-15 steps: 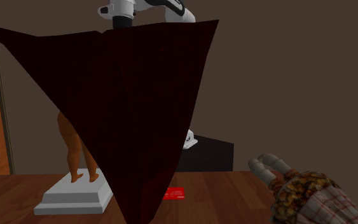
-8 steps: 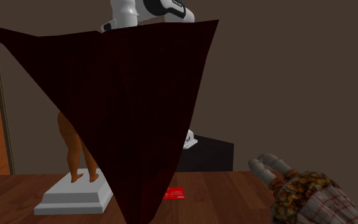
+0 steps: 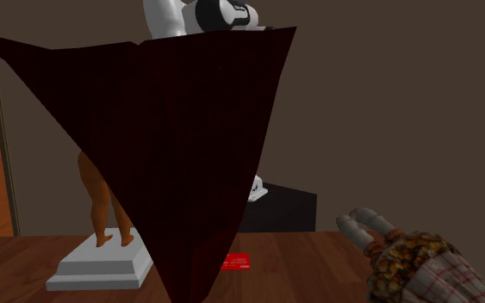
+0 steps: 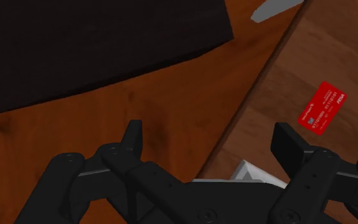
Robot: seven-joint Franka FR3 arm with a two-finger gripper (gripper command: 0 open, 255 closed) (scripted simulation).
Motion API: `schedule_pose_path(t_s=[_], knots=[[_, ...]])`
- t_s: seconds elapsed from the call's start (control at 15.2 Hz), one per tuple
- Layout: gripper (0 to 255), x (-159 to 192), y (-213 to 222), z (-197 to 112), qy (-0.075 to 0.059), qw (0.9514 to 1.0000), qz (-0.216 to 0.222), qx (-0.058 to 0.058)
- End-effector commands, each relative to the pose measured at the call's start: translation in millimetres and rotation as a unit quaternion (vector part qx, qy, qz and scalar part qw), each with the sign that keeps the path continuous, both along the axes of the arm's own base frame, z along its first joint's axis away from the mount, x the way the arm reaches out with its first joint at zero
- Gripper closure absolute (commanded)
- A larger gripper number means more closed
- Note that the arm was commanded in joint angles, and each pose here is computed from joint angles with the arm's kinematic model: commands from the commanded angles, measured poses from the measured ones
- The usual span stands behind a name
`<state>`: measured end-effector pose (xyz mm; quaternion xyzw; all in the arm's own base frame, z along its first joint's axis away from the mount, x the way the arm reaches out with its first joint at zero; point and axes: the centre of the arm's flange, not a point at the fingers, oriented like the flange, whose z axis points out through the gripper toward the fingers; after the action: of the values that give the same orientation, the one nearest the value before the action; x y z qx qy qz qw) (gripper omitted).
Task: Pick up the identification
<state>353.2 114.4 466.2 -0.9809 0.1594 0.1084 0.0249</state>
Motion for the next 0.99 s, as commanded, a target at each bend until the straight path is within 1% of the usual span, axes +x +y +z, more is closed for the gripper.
schedule_pose_path(t_s=[0.0, 0.2, 0.46, 0.66, 0.92], knots=[[0, 6, 16, -20, 0.013, 0.9997, -0.020, 0.008], [0, 17, 39, -47, 0.031, 0.9982, -0.048, 0.019], [0, 31, 71, -84, 0.056, 0.9943, -0.085, 0.033], [0, 42, 95, -112, 0.074, 0.9899, -0.113, 0.044], [0, 58, 127, -148, 0.098, 0.9822, -0.149, 0.059]])
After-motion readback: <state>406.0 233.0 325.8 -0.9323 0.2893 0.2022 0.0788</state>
